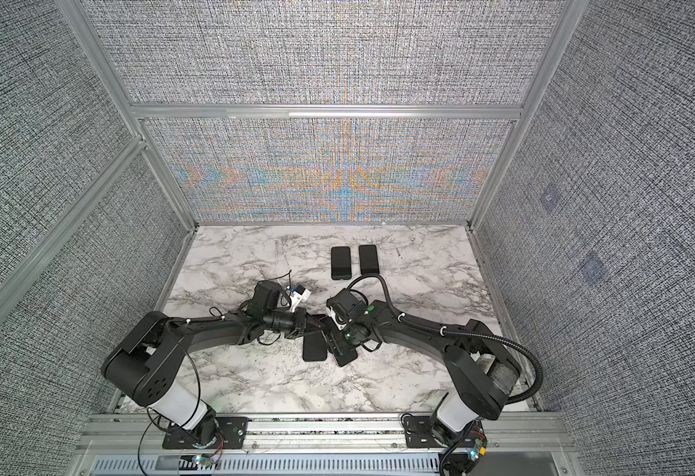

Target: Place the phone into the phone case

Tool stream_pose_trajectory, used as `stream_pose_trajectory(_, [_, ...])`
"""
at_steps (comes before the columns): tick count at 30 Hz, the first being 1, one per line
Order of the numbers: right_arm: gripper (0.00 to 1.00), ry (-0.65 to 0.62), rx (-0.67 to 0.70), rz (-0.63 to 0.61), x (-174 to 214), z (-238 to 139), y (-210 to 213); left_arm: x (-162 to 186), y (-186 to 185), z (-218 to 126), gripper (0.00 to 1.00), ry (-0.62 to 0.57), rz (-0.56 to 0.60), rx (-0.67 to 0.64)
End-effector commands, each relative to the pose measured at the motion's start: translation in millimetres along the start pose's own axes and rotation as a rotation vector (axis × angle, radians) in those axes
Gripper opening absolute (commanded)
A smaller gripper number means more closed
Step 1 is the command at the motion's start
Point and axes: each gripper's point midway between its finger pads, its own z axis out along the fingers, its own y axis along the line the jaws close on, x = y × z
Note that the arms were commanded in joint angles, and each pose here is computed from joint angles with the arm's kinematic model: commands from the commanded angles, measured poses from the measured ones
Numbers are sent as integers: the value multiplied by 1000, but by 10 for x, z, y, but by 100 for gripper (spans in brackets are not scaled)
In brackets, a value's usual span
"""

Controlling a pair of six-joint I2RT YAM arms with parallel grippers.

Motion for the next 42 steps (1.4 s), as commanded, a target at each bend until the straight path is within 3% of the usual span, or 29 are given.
stream_pose_trajectory(1, [71, 6, 10, -15, -6, 5, -10, -43, -53, -30, 8, -25, 4, 9])
stream_pose_trajectory(7, [93, -31, 51, -8, -108, -163, -56, -73, -83, -63, 7, -53, -15, 7])
stream_pose_trajectory(10, [96, -73, 33, 58, -127, -321, -69, -116, -120, -77, 6, -74, -27, 13])
stream_pose_trajectory(16, [90, -213, -157, 287, -130, -670, -5, -235, -299, -103, 5, -124, -37, 95])
stream_pose_trajectory(25, [82, -439, -442, 617, -177, -1141, -271, -429, -571, -226, 2, -195, -36, 221])
stream_pose_trajectory(35, [75, -544, -682, 771, -291, -1259, -387, -637, -788, -270, 1, -273, -43, 421])
stream_pose_trajectory(42, [70, -573, -693, 790, -302, -1243, -518, -664, -798, -267, 0, -286, -47, 475])
